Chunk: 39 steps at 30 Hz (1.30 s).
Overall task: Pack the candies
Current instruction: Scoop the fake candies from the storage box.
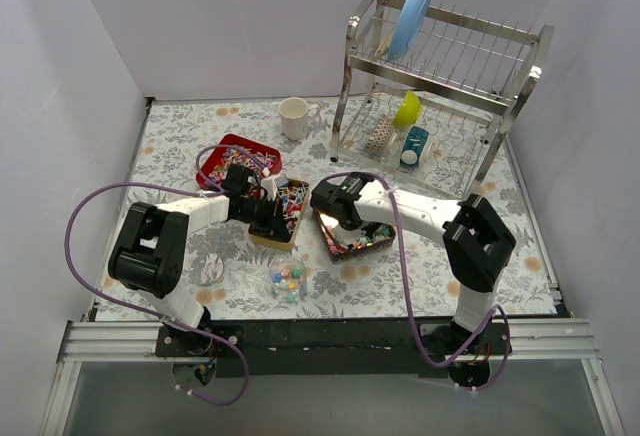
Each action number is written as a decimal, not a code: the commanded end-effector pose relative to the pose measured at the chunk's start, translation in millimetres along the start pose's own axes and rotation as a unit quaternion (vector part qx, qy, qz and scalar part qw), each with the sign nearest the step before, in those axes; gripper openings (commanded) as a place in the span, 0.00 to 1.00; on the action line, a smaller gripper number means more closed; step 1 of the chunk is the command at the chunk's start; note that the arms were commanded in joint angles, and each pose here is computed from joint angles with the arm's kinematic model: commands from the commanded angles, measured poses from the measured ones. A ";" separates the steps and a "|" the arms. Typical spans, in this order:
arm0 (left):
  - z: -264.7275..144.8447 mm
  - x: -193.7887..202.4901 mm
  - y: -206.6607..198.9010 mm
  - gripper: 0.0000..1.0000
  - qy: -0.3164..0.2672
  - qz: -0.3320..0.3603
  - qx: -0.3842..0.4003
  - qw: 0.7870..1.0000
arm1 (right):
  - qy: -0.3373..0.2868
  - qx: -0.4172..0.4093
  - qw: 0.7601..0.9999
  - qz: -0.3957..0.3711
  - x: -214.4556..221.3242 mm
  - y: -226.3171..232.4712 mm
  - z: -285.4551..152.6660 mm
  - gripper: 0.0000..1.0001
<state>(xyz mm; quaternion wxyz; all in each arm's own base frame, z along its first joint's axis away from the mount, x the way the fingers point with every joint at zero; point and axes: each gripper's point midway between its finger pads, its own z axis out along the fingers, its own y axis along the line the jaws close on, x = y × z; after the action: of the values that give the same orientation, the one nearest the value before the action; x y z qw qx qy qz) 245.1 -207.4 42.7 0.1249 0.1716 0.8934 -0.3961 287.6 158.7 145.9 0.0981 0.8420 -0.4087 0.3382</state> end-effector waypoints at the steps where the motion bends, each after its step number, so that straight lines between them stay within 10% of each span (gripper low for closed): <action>1: -2.8 2.0 -15.7 0.00 -0.003 0.011 0.031 0.999 | 0.020 -0.025 0.987 -0.159 -6.9 -6.7 -9.4 0.01; 39: 41.5 -3.3 -64.6 0.00 0.047 -0.016 0.188 0.981 | -0.161 -0.135 0.961 0.177 -54.1 24.7 1.6 0.01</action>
<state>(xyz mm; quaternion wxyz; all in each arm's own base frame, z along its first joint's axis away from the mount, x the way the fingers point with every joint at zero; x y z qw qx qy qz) 214.0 -267.7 45.7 0.0270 0.1864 0.8304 -0.5244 261.3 165.6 119.6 0.0797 0.8039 -0.5564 0.1946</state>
